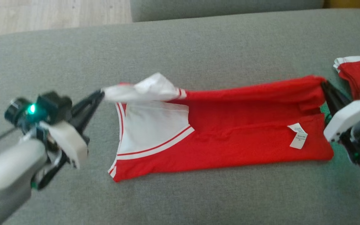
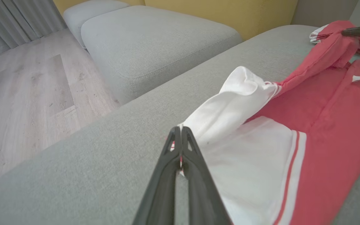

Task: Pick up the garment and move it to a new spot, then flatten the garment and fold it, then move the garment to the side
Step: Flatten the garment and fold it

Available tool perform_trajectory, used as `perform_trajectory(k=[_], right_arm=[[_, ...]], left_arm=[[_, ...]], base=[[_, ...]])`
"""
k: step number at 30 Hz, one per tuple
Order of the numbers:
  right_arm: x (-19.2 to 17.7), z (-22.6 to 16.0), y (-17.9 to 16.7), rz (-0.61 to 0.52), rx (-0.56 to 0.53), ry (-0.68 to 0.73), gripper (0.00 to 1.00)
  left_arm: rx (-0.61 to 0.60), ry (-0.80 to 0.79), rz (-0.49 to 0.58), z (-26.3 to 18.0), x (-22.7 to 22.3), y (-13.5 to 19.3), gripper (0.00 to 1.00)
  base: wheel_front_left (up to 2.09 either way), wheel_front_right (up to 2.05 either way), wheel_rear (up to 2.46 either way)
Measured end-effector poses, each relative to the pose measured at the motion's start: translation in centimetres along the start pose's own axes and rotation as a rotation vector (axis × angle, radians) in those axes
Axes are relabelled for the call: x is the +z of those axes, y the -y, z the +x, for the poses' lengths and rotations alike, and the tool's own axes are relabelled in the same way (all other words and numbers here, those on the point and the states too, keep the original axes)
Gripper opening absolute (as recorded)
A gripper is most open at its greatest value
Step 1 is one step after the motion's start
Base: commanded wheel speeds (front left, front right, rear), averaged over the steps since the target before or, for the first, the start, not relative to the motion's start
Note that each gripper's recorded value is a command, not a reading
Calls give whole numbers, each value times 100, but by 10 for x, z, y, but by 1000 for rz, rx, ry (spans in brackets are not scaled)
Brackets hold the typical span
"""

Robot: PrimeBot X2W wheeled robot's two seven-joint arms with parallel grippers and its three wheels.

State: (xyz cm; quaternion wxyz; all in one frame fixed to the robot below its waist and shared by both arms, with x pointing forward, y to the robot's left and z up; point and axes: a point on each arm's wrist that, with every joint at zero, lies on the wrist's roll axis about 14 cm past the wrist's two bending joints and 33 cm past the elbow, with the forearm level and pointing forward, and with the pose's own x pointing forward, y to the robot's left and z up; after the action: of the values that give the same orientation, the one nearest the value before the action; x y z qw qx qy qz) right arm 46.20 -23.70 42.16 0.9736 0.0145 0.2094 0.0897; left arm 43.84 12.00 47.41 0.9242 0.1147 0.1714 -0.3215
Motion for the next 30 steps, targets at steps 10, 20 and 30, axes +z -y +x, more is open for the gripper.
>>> perform_trajectory(k=[10,20,30], right_arm=[[-23,-19,-5,37,15,-15,0],[-50,-33,-8,74,17,-55,0],[-56,-43,-7,92,8,-57,0]], left_arm=[[16,-33,-64,-33,-27,35,0],[25,-41,-105,-44,-40,53,0],[41,-45,-133,-48,-50,59,0]], base=[[0,0,0],[0,0,0],[0,0,0]])
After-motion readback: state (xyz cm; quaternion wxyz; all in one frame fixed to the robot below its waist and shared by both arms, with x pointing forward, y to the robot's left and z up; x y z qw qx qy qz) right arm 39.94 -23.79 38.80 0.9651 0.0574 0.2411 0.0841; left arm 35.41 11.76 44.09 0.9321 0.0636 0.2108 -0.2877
